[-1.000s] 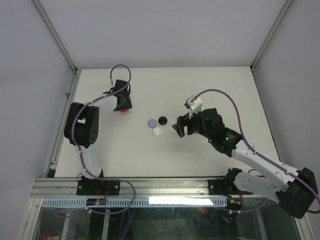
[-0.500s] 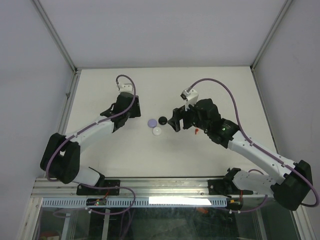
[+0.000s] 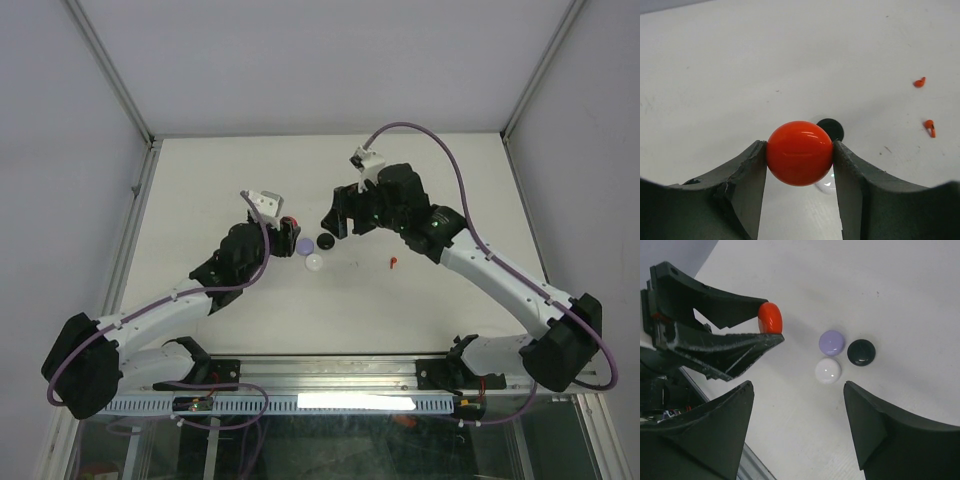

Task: Insert the wireless bluetooth earbuds into the charging case
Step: Pick up the charging case at the center of the board.

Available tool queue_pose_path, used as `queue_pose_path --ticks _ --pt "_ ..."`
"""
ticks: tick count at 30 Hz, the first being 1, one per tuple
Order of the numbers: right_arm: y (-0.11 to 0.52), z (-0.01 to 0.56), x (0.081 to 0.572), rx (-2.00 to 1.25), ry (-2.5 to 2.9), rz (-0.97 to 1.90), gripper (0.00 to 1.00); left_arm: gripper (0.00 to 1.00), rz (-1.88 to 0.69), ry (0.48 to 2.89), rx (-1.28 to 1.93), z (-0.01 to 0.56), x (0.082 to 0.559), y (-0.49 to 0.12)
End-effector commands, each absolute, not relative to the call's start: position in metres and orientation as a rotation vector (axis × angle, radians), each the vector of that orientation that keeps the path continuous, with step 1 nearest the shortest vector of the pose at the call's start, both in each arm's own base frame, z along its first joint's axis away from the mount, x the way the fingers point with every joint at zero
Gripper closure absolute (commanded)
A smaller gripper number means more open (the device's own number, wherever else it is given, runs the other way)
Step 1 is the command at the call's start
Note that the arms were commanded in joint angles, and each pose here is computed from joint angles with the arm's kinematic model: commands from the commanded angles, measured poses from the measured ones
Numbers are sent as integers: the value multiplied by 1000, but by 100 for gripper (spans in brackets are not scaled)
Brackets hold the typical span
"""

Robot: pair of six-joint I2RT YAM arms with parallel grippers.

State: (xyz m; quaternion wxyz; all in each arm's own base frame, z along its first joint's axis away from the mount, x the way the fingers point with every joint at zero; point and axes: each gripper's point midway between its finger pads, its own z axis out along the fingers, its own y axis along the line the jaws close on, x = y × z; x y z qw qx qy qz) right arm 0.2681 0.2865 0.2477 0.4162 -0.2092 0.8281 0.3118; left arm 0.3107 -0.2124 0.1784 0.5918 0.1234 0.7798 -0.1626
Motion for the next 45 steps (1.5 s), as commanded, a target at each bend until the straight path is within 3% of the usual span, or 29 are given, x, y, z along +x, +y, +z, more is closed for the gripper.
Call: queue_pose_path --ticks 1,10,27,33,38,40,45 --pt "304 277 265 -550 2062 892 25 68 -467 1532 423 233 297 -236" --pt "323 276 260 -619 2107 986 29 69 -530 1311 649 251 261 -267" --pt "339 254 244 -702 2154 1116 53 69 -586 1222 720 262 245 -282" --pt "339 249 241 -719 2163 1120 66 68 -589 1217 717 264 245 -283" --pt "335 254 238 -766 2128 1104 86 61 -587 1231 717 262 244 -281" --pt "332 261 237 -796 2093 1092 93 53 -586 1242 726 259 242 -279" --pt "326 274 229 -899 2011 1072 99 39 -599 1257 731 257 234 -272"
